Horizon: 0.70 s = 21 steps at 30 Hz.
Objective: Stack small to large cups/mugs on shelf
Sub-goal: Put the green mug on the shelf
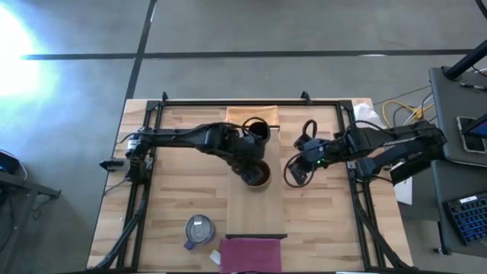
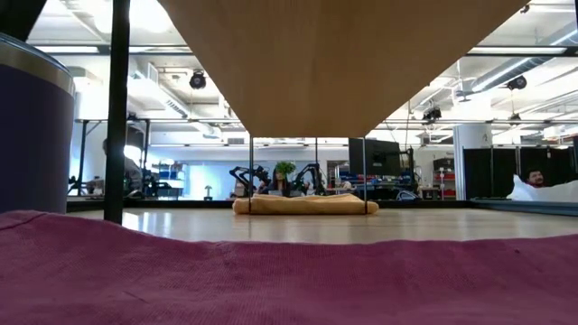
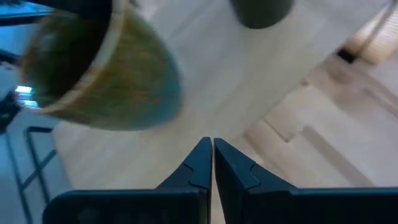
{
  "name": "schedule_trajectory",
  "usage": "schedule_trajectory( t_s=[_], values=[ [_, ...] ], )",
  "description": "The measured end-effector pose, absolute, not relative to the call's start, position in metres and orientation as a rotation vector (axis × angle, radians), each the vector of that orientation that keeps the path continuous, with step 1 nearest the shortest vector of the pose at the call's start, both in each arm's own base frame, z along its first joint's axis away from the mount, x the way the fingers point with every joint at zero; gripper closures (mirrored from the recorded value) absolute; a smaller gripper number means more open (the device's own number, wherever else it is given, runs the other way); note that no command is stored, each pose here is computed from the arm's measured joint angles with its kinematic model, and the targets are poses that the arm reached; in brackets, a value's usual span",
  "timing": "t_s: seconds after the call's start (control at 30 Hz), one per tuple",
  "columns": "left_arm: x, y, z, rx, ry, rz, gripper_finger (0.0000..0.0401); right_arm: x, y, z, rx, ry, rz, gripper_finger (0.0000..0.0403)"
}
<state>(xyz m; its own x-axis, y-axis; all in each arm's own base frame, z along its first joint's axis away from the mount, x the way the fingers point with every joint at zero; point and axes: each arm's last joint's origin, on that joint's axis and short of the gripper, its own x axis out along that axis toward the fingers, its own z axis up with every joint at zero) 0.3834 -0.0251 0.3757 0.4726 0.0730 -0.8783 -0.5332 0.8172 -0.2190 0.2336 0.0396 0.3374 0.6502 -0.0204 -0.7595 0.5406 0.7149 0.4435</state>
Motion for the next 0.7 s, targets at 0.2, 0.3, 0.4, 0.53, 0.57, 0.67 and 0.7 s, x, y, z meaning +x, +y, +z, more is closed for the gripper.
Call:
schedule_trajectory(
  t_s=[0.2,0.3,0.4,0.53,0.57,0.67,0.7],
  values=[
    [0.385,-0.015,0.376,-0.516,0.982,0.458,0.0381,0.243,0.046,0.334,0.706,0.804,-0.272,0.0394],
    [0.385,-0.012,0.377,-0.517,0.973,0.478,0.0369,0.25,0.049,0.332,0.707,0.796,-0.254,0.0394],
    [0.385,-0.012,0.377,-0.521,0.97,0.477,0.0366,0.255,0.05,0.328,0.704,0.803,-0.252,0.0394],
    [0.388,-0.012,0.377,-0.531,0.946,0.461,0.037,0.264,0.052,0.324,0.711,0.794,-0.239,0.0394],
    [0.388,-0.012,0.378,-0.535,0.941,0.454,0.037,0.265,0.052,0.324,0.713,0.792,-0.237,0.0394],
    [0.388,-0.012,0.377,-0.535,0.947,0.451,0.037,0.268,0.053,0.322,0.716,0.788,-0.235,0.0394],
    [0.388,-0.012,0.377,-0.534,0.951,0.451,0.037,0.268,0.053,0.322,0.716,0.787,-0.235,0.0394]
  ],
)
